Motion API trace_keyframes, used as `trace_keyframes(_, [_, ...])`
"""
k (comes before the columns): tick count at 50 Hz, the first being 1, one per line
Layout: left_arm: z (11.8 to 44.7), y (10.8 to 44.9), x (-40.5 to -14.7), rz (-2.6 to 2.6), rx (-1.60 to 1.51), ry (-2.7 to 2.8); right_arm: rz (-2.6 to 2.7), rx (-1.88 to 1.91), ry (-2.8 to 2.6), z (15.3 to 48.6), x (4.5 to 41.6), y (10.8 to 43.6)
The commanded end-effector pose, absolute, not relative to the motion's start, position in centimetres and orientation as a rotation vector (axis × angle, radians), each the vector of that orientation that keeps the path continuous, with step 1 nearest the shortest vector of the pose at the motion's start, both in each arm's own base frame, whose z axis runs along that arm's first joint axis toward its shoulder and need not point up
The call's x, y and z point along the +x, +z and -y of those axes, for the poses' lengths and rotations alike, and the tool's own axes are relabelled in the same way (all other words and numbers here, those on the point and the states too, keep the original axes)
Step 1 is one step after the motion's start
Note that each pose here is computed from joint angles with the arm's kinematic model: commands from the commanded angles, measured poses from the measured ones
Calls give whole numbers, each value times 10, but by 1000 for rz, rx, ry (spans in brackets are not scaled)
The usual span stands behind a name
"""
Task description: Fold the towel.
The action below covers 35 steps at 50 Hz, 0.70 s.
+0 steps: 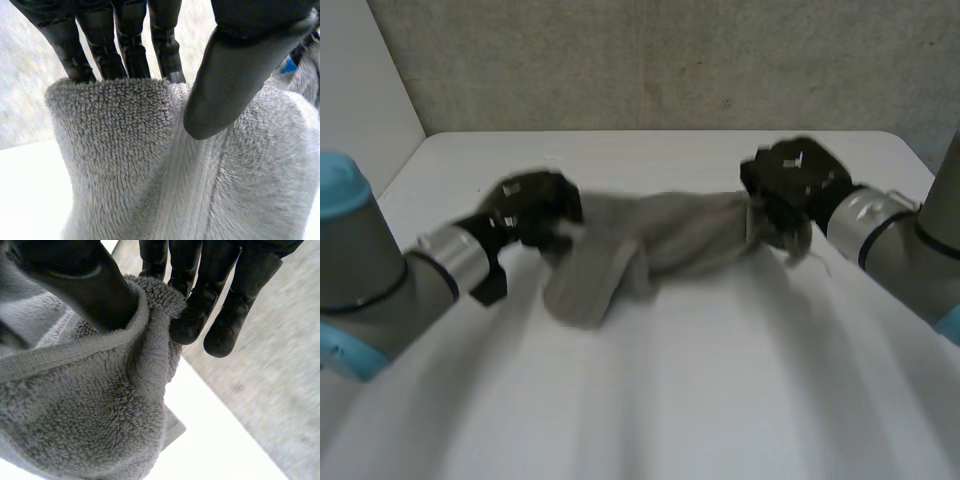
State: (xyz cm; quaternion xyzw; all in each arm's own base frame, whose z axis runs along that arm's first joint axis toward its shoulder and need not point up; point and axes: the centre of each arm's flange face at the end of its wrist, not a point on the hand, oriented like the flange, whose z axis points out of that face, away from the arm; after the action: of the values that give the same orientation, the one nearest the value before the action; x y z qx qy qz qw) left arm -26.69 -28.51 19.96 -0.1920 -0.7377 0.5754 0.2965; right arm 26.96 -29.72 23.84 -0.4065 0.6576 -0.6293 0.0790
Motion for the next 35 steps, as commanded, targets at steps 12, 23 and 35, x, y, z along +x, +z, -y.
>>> trace_keyframes(12, [271, 195, -241, 2034, -473, 1525, -1985, -1255, -1846, 281, 265, 254])
trace_keyframes(23, [334, 182, -187, 2128, -262, 1625, -2039, -1246, -1770, 291, 270, 229])
trace_keyframes(35, [346, 175, -173, 2161, -228, 1621, -2040, -1164, -1710, 285, 278, 225])
